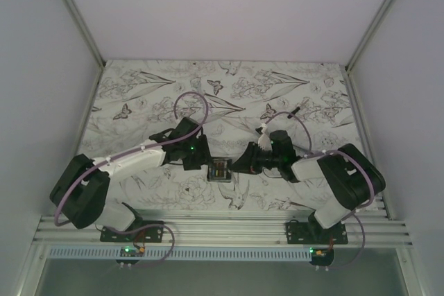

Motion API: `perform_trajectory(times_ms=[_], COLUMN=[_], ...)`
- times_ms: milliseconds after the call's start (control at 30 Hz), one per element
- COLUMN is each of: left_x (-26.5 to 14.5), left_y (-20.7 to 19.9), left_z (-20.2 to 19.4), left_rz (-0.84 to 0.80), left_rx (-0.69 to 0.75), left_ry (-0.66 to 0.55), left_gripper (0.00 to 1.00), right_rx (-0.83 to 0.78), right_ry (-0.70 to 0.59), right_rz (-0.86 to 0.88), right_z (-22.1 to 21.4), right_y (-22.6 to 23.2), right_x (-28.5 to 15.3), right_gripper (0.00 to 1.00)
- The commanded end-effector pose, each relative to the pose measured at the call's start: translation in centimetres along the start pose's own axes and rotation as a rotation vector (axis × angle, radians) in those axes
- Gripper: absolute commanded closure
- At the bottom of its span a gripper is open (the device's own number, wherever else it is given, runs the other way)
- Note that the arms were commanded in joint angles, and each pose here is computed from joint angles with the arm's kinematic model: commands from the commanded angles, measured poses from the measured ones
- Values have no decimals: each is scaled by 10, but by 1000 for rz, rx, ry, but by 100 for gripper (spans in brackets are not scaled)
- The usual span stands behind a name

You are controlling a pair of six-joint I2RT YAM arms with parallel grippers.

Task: Snap on the fuse box
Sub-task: Close the fuse box cover on the fuse box base.

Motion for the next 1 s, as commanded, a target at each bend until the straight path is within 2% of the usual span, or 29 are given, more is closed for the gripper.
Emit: perform_trajectory(times_ms=[0,333,767,967], left_x=[2,10,5,9], left_y=[-6,-7,-22,-14], left_z=[2,2,8,4], left_rz=[-6,10,-44,10], left_rx=[26,14,25,7], left_ry=[15,45,59,82], left_gripper=[45,46,47,47], right_rx=[-60,-59,-43,-44], right_ry=[-21,-10,1,8], right_rz=[-17,-10,-7,-6], right_z=[6,8,9,9], right_y=[6,18,20,21], right_x=[0,5,10,12], right_gripper=[64,79,80,80])
Point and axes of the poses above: each gripper's point midway between its finger pads, its own x axis out along the fingers, its own y axis along the line the jaws close on, z = x × y, the point moved 4 cm from there along -x, back along the fingers, and after that the axes turned 6 degrees about x, right-handed, at the moved point
